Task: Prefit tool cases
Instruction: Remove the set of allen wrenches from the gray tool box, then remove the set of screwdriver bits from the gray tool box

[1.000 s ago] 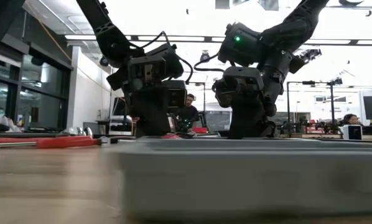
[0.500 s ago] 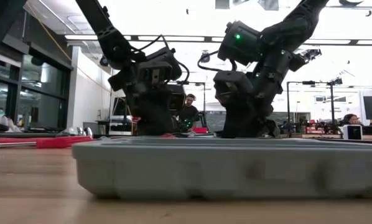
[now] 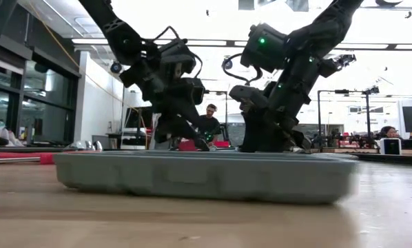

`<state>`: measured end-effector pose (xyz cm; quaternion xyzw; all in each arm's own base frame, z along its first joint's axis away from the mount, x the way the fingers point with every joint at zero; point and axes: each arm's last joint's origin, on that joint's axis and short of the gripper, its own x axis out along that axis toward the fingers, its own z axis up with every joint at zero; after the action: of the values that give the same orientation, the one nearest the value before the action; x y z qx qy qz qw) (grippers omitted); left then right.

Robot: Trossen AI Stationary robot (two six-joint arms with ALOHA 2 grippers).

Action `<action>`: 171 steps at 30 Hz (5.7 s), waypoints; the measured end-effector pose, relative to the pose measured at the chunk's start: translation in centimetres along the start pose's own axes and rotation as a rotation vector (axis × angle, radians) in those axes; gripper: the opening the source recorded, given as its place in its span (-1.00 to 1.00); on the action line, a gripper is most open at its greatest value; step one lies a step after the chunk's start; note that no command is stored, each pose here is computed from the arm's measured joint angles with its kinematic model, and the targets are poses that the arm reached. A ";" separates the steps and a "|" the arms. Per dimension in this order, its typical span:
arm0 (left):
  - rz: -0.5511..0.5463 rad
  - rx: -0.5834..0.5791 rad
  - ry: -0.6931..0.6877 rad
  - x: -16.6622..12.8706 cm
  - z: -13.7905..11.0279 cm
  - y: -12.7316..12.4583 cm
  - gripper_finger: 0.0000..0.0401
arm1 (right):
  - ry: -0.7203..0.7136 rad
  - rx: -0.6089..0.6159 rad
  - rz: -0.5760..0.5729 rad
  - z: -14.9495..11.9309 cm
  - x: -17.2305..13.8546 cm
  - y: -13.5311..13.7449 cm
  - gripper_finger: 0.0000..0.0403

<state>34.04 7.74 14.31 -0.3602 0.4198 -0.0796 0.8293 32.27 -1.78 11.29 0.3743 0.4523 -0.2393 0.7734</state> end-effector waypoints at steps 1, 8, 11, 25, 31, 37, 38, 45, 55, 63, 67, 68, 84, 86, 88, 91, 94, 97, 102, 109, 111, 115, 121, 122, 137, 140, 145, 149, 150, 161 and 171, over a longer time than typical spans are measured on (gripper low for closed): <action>0.001 0.001 0.000 -0.2 0.0 -0.1 -0.24 | -0.004 0.003 -0.005 0.0 0.0 0.0 -0.34; 0.133 0.060 0.061 0.2 -1.1 0.0 -0.24 | -0.016 0.001 -0.014 0.1 0.0 -0.1 -0.34; 0.159 0.108 0.066 0.3 -1.2 0.0 -0.24 | -0.016 -0.004 -0.014 0.1 0.0 -0.1 -0.34; 0.134 0.122 0.084 1.5 -1.5 0.4 -0.24 | -0.020 0.000 0.005 0.3 0.0 -0.1 -0.34; 0.180 0.090 0.060 1.1 -1.2 0.9 -0.24 | -0.018 0.003 0.010 0.4 0.0 -0.1 -0.34; 0.199 0.088 0.045 0.8 -1.0 1.3 -0.24 | -0.023 0.003 0.009 0.4 0.0 -0.1 -0.34; 0.195 0.096 0.048 0.9 -1.0 1.3 -0.24 | -0.023 0.003 0.009 0.4 0.0 -0.1 -0.34; 0.071 0.196 0.073 1.2 -1.1 0.7 -0.25 | -0.035 0.003 0.019 0.5 0.0 -0.1 -0.34; 0.041 0.220 0.052 1.3 -0.9 0.4 -0.39 | -0.041 0.004 0.019 0.6 0.0 0.0 -0.34; 0.144 0.336 0.060 2.2 -1.5 -0.5 -0.41 | -0.043 0.004 0.019 0.6 0.0 0.0 -0.34; 0.165 0.472 0.077 2.9 -1.9 -1.5 -0.41 | -0.042 0.000 0.020 0.6 0.0 0.0 -0.34; 0.176 0.501 0.080 3.0 -2.0 -1.7 -0.41 | -0.042 0.000 0.020 0.6 0.0 0.0 -0.34; 0.366 0.533 0.001 3.6 -2.0 -2.5 -0.63 | -0.042 0.009 0.020 0.6 0.0 0.0 -0.34; 0.402 0.534 -0.023 3.6 -1.8 -2.5 -0.74 | -0.043 0.012 0.021 0.6 0.0 0.0 -0.34; 0.416 0.515 -0.037 3.5 -1.7 -2.4 -0.86 | -0.043 0.016 0.021 0.6 0.0 0.0 -0.34; 0.415 0.476 -0.048 3.5 -1.6 -2.3 -0.96 | -0.043 0.016 0.021 0.6 0.0 0.0 -0.34; 0.398 0.429 -0.052 3.3 -1.5 -2.0 -0.98 | -0.042 0.023 0.021 0.6 0.0 0.0 -0.34; 0.366 0.384 -0.046 2.8 -1.4 -1.9 -0.98 | -0.042 0.023 0.021 0.6 0.0 0.0 -0.34; 0.348 0.351 -0.050 0.7 -0.9 -2.1 -0.99 | -0.035 0.022 0.022 0.6 0.0 0.0 -0.34; 0.371 0.286 -0.151 -4.1 0.9 -1.0 -1.00 | -0.029 0.012 0.017 0.5 0.0 -0.1 -0.34; 0.368 0.256 -0.189 -5.6 1.6 0.0 -1.00 | -0.029 0.011 0.016 0.5 0.0 -0.1 -0.34; 0.360 0.151 -0.227 -7.8 2.4 3.3 -1.00 | -0.030 0.011 0.017 0.5 0.0 -0.1 -0.34; 0.291 -0.025 -0.297 -10.5 3.3 8.3 -1.00 | -0.038 0.022 0.026 0.6 0.0 0.0 -0.34; 0.283 -0.050 -0.308 -10.9 3.6 9.0 -1.00 | -0.038 0.022 0.026 0.6 0.0 0.0 -0.34; 0.208 -0.446 -0.270 -12.8 4.5 17.7 -1.00 | -0.040 0.030 0.031 0.6 0.0 0.0 -0.34; 0.254 -0.456 -0.221 -12.7 3.8 18.1 -1.00 | -0.040 0.030 0.031 0.6 0.0 0.0 -0.34; 0.281 -0.427 -0.205 -13.2 3.7 17.8 -0.85 | -0.039 0.030 0.032 0.6 0.0 0.1 -0.34; 0.340 -0.408 -0.228 -13.9 4.0 17.2 -0.68 | -0.039 0.026 0.033 0.6 0.0 0.1 -0.34; 0.361 -0.400 -0.235 -14.2 4.0 17.0 -0.64 | -0.039 0.024 0.033 0.6 0.0 0.1 -0.34; 0.509 -0.320 -0.233 -17.1 4.0 14.6 -0.33 | -0.038 0.012 0.033 0.6 0.0 0.1 -0.34; 0.309 -0.112 0.012 -16.2 2.6 7.9 -0.44 | -0.037 -0.006 0.039 0.6 0.0 0.1 -0.34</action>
<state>24.38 21.86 20.40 -0.3363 0.4790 0.0702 0.8078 32.67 -2.22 11.51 0.3763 0.4314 -0.2298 0.7870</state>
